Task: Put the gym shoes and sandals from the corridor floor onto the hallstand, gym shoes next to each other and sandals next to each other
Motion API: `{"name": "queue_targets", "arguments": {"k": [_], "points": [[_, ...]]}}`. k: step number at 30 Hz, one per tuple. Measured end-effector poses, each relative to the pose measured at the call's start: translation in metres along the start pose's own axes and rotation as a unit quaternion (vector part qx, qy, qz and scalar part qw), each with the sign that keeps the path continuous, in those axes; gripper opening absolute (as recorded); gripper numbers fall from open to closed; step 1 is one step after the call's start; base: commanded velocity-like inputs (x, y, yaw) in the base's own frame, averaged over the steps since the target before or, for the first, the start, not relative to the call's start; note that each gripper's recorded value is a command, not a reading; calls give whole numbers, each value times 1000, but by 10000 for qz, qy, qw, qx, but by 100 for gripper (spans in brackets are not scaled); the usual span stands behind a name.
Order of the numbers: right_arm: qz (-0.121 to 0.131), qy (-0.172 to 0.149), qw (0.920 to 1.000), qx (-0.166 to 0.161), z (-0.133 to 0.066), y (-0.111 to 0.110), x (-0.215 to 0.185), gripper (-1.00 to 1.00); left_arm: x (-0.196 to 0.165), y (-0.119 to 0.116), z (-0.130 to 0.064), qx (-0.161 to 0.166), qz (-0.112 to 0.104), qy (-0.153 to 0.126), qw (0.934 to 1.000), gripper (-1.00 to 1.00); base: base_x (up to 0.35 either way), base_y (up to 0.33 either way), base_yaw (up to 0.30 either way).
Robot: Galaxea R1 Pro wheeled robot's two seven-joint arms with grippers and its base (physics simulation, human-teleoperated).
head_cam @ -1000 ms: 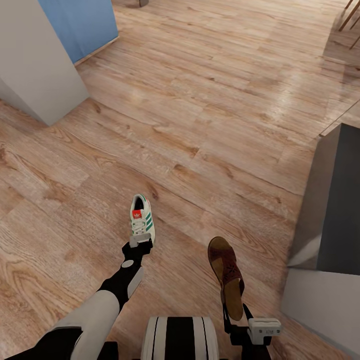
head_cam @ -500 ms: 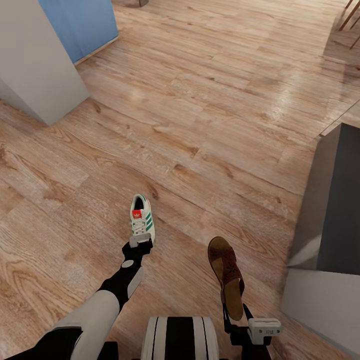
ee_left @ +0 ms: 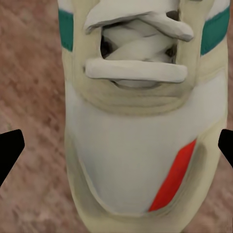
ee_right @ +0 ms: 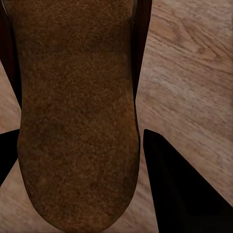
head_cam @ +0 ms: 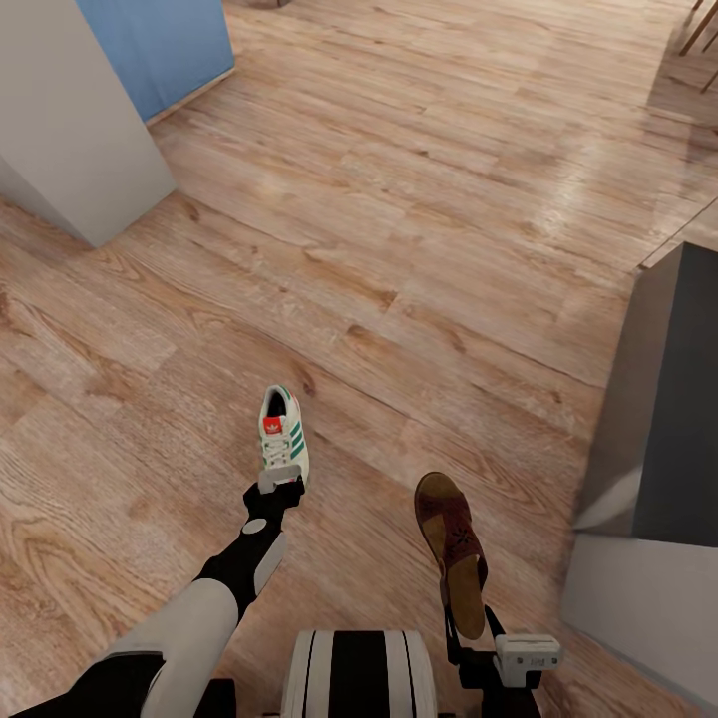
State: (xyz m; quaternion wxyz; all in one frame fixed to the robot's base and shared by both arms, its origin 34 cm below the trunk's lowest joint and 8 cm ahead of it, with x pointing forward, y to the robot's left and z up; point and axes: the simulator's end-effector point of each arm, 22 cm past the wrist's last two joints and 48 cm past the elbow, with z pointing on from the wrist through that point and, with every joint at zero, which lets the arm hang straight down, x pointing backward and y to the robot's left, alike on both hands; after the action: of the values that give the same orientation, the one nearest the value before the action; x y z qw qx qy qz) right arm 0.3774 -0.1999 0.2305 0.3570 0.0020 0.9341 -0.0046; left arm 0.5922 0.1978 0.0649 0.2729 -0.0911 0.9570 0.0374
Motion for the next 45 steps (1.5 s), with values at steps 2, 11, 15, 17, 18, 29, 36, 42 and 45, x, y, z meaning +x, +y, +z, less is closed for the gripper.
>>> {"name": "queue_targets", "arguments": {"k": [2, 11, 15, 17, 18, 29, 36, 42, 45], "points": [[0, 8, 10000, 0, 0, 0, 1, -100, 1, 0, 0, -1, 1, 8, 10000, 100, 0, 0, 0], [1, 22, 10000, 0, 0, 0, 2, -100, 3, 0, 1, -4, 3, 21, 10000, 100, 0, 0, 0], [1, 24, 10000, 0, 0, 0, 2, -100, 3, 0, 1, -3, 3, 23, 10000, 100, 0, 0, 0], [1, 25, 10000, 0, 0, 0, 2, -100, 3, 0, 1, -3, 3, 23, 10000, 100, 0, 0, 0], [1, 26, 10000, 0, 0, 0, 2, -100, 3, 0, 1, -3, 3, 23, 10000, 100, 0, 0, 0], [1, 28, 10000, 0, 0, 0, 2, -100, 3, 0, 1, 1, 6, 23, 10000, 100, 0, 0, 0], [0, 27, 10000, 0, 0, 0, 2, -100, 3, -1, 1, 8, 4, 24, 10000, 100, 0, 0, 0], [0, 27, 10000, 0, 0, 0, 2, -100, 4, -2, 1, 14, 1, 25, 10000, 100, 0, 0, 0], [0, 27, 10000, 0, 0, 0, 2, -100, 4, -3, 1, 20, 0, 26, 10000, 100, 0, 0, 0]]}}
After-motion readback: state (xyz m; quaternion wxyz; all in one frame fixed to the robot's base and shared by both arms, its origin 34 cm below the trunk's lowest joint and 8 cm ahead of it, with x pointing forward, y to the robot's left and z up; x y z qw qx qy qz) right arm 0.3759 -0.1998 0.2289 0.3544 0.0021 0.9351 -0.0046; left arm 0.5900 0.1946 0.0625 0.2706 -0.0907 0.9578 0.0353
